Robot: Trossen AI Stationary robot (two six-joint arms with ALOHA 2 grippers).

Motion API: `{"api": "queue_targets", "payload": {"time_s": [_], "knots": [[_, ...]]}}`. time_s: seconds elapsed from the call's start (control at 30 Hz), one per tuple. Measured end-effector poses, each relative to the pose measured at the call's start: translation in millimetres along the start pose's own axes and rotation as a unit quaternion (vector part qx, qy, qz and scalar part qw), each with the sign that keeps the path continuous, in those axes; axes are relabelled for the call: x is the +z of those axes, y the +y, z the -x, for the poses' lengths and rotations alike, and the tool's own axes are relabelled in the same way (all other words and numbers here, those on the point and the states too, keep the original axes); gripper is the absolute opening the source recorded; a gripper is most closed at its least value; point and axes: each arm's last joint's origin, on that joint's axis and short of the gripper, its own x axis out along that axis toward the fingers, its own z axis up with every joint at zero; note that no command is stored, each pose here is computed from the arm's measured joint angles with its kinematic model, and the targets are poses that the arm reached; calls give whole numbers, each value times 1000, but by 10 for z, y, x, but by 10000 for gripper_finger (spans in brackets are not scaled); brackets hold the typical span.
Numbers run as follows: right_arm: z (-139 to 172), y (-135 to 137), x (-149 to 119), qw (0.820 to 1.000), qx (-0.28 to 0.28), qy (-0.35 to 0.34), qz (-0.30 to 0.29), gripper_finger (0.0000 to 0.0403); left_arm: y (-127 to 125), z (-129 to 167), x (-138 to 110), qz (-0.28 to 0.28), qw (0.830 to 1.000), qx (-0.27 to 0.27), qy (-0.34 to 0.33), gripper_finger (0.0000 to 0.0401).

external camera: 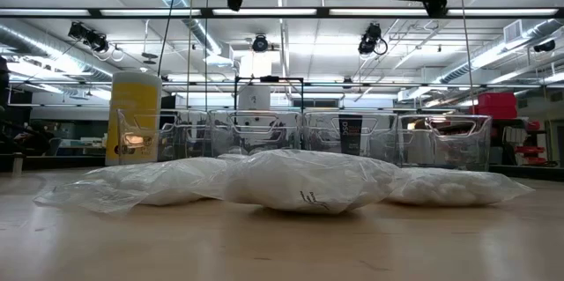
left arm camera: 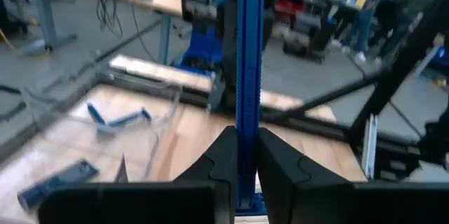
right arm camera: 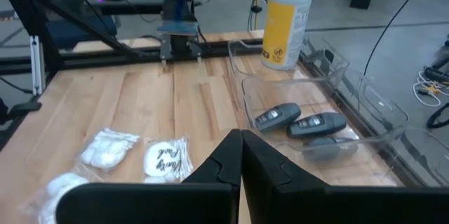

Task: Pick & Place Travel size toiletries
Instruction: Put the blue razor into the right transparent bin

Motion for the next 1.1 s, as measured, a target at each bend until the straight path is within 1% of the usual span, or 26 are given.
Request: {"api": "queue_targets", "payload": {"time_s": [0.1,0.23,0.4,0.5,0.57,0.73,0.83,0.97,1.03,1.1], "knots": [[0,1,29,1000,0,-15,-2,12,20,2,72,0,999,-6,-33,43],[4,2,79,999,1,-41,-4,13,29,9,201,-5,999,-10,-51,39],[10,4,134,997,1,-69,14,12,45,38,428,-30,996,-5,-83,44],[16,5,174,996,1,-90,15,13,57,62,557,-43,994,-5,-102,44],[22,5,204,994,1,-106,13,13,70,72,603,-46,994,-3,-103,40],[30,5,236,992,0,-123,21,12,96,80,640,-48,993,2,-104,42],[32,6,247,991,0,-128,22,13,103,52,623,-46,994,2,-101,44],[48,6,299,988,-1,-156,19,13,106,-5,593,-42,994,-4,-97,40],[58,0,330,985,-10,-173,16,14,112,-27,554,-36,996,-8,-85,40],[67,-8,355,982,-21,-186,10,22,115,-68,550,-35,995,-10,-91,42]]}}
